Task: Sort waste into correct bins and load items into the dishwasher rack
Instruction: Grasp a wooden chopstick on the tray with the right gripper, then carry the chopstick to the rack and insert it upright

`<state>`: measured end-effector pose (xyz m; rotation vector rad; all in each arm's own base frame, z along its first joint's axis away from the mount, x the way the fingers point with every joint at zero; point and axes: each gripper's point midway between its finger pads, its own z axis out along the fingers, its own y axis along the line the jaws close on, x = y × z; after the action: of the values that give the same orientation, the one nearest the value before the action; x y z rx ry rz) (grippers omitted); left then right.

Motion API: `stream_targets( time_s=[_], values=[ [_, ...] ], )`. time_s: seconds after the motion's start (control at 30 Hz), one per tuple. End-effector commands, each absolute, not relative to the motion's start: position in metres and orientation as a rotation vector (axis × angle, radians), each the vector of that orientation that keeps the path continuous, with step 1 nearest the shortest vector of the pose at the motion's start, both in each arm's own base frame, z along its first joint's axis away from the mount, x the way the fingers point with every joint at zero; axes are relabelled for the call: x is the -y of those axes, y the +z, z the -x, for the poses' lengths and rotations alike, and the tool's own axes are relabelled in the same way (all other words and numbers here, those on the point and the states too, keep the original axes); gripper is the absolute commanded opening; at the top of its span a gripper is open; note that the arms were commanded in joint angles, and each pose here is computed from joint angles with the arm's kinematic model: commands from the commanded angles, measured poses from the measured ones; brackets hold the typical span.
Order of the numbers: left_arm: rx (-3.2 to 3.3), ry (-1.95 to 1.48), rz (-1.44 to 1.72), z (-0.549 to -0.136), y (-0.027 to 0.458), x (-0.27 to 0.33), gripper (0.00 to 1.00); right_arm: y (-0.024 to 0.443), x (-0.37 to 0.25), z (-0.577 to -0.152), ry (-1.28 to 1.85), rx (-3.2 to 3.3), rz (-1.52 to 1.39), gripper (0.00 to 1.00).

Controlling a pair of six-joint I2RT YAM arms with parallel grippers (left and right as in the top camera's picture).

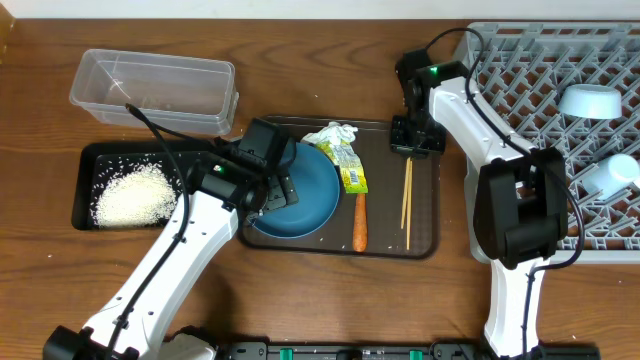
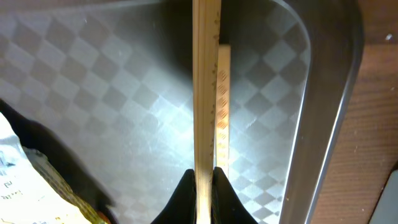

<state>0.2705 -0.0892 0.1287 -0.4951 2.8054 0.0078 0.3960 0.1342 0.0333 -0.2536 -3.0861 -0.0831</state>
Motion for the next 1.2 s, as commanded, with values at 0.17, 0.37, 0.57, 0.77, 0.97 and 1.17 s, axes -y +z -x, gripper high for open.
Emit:
stream_targets(
  time_s=[0.17, 0.37, 0.57, 0.77, 0.97, 1.17],
  values=[
    [-2.791, 0.012, 0.504, -0.274, 0.133, 0.088, 0.99, 0.052, -0.134, -0.412, -0.136, 3.139, 0.196, 0.01],
    [-2.791, 0.011, 0.504, -0.274, 0.133, 0.088, 0.99, 0.109, -0.092, -0.453, -0.189, 3.286, 0.145, 0.01],
    [-2.79, 0.011, 0.504, -0.274, 0.133, 0.088, 0.99, 0.162, -0.016, -0.484, -0.173, 3.427, 0.178, 0.01],
    [-2.79, 0.011, 0.504, -0.274, 0.133, 0.088, 0.99, 0.17, 0.034, -0.487, -0.163, 3.466, 0.078, 0.01],
    [-2.79, 0.011, 0.504, -0.274, 0.133, 0.088, 0.99, 0.172, 0.043, -0.493, -0.154, 3.503, 0.037, 0.01],
    [-2.79, 0.011, 0.504, -0.274, 0.133, 0.088, 0.99, 0.165, 0.033, -0.504, -0.2, 3.531, -0.001, 0.01]
  ],
)
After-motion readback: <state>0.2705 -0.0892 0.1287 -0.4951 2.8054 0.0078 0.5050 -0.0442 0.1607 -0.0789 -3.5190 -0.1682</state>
